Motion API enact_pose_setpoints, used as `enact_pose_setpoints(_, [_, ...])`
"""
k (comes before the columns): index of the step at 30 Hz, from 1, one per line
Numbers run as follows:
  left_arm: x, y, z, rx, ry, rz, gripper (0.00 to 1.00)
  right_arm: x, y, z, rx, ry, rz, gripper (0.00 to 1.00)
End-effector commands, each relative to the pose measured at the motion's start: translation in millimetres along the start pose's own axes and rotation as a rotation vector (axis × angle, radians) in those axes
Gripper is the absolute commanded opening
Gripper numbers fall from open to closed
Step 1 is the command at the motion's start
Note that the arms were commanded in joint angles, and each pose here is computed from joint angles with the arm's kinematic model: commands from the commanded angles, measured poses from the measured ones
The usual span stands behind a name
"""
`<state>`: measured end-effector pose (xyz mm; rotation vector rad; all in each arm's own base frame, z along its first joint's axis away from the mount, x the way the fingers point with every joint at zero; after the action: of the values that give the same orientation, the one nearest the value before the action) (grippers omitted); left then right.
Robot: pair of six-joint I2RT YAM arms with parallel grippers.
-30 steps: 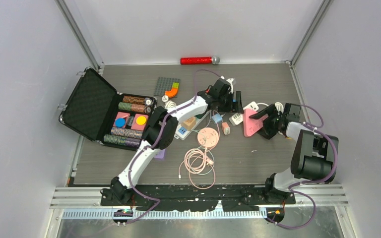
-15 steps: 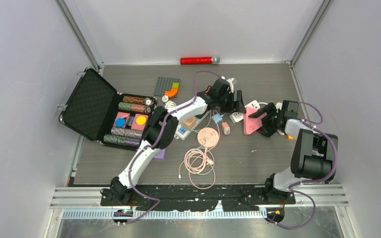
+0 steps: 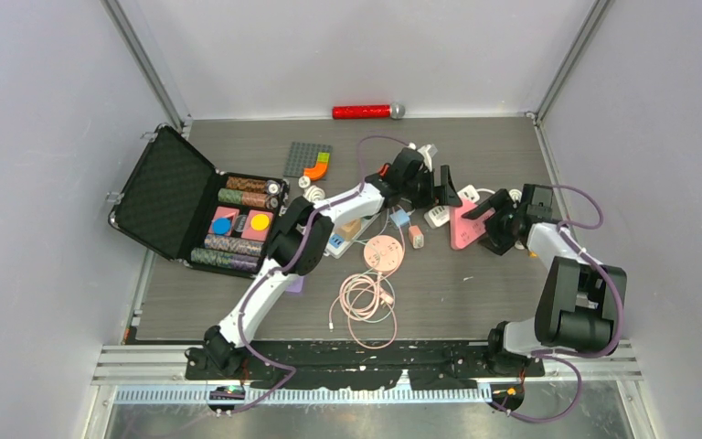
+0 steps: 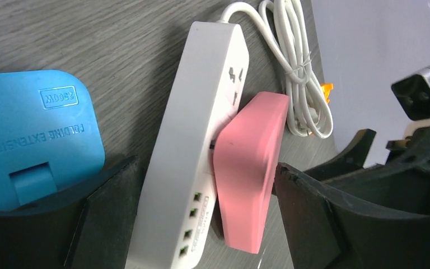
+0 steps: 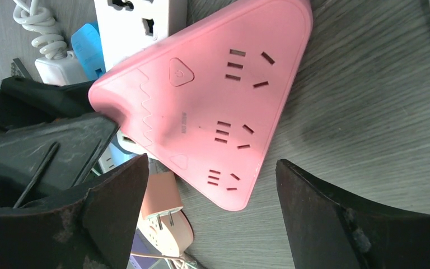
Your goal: Insert the plug
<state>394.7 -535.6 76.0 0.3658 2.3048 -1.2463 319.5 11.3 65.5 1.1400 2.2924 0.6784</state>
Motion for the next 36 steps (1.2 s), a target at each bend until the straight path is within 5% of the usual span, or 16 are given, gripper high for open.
enact_pose_setpoints(1, [-2.0, -22.0, 10.5, 0.124, -0.007, -0.053, 0.84, -10.0, 9.9, -15.9, 0.005, -0.054, -0.037, 0.86])
enact_pose_setpoints(13, [6.8, -28.1, 22.8, 0.174, -0.009, -0.067, 0.83, -30.2, 25.8, -63.7, 0.026, -0.212, -0.092, 0.82])
enact_pose_setpoints(24, [25.4, -30.1, 24.5, 0.180, 0.030, -0.033, 0.82, -28.2, 15.8, -33.7, 0.052, -0.146, -0.036, 0.70])
enact_pose_setpoints(36, [30.5, -32.4, 23.8, 0.199, 0.059, -0.050, 0.42, -23.9, 0.0, -9.8, 0.104, -0.090, 0.001, 0.54])
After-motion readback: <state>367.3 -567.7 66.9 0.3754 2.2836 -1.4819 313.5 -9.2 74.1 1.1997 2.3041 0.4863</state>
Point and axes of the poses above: each gripper's point midway between its finger pads, its own z axis out along the fingers, its own y axis along the line the jaws close on, x = y × z, the point moved 1 cm from there along -z, back along the fingers, and after that the axes turned 3 degrees about z, right-handed, at the moved point
